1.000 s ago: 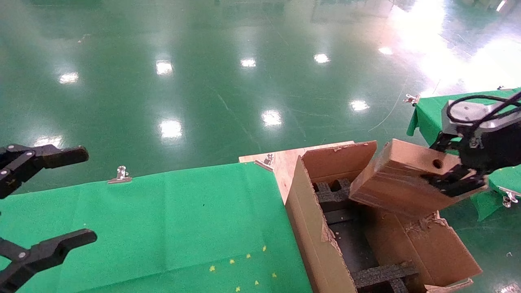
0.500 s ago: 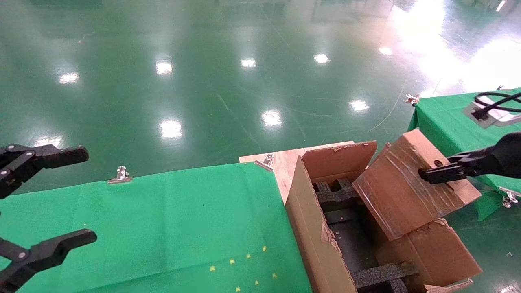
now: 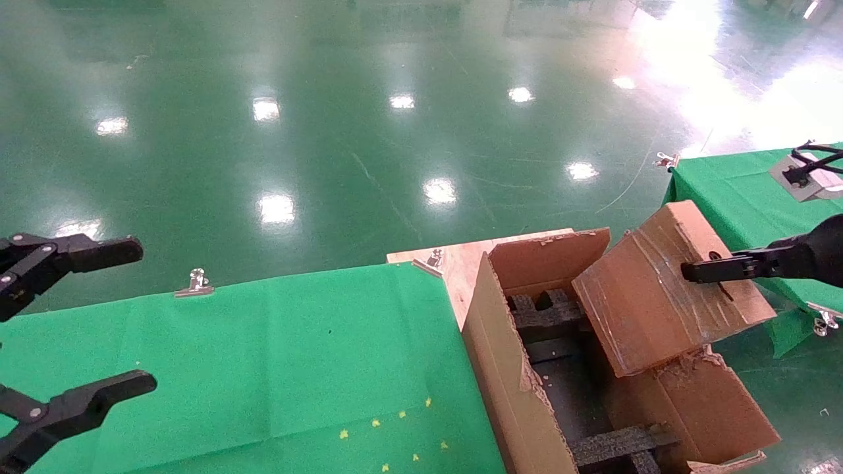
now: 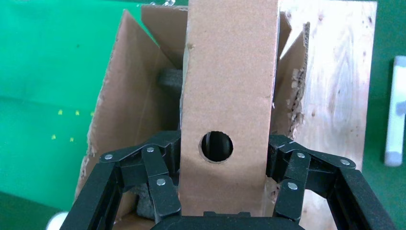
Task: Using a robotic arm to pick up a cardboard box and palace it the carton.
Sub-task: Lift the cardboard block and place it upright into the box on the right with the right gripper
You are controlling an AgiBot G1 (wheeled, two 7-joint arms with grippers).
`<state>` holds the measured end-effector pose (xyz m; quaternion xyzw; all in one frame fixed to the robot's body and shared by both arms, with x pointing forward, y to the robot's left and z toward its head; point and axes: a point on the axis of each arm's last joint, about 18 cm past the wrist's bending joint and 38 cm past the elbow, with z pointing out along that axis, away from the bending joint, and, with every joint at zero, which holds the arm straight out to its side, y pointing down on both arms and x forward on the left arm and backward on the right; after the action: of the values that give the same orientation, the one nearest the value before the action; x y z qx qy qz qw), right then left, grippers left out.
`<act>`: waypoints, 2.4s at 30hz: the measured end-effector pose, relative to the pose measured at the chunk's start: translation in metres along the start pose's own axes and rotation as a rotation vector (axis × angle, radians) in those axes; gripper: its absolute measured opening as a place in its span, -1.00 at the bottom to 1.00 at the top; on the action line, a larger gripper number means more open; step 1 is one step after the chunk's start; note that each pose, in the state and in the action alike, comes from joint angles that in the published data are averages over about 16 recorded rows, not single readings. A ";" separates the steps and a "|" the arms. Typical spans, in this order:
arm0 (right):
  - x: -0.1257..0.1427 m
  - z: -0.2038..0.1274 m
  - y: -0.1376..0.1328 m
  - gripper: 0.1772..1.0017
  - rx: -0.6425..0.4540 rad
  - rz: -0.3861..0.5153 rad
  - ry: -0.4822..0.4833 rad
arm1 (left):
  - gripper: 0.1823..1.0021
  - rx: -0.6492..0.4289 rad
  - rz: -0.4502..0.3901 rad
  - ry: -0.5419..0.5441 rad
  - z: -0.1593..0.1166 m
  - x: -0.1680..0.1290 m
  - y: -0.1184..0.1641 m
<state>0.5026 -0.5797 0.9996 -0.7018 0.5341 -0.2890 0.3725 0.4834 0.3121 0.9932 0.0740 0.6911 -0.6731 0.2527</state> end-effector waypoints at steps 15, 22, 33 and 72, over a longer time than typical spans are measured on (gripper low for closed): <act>0.001 0.038 0.007 -0.75 -0.115 0.043 0.107 | 1.00 0.000 0.000 0.000 0.000 0.000 0.000; 0.000 0.054 0.011 -0.75 -0.137 0.074 0.155 | 1.00 0.000 0.000 0.000 0.000 0.000 0.000; -0.004 0.079 0.019 -0.75 -0.153 0.092 0.205 | 1.00 0.000 0.000 0.000 0.000 0.000 0.000; -0.019 0.173 0.040 -0.76 -0.234 0.053 0.275 | 1.00 0.000 0.000 0.000 0.000 0.000 0.000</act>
<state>0.6147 -0.5310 0.8700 -0.6798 0.6282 -0.3084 0.2192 0.4834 0.3121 0.9932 0.0740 0.6911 -0.6731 0.2527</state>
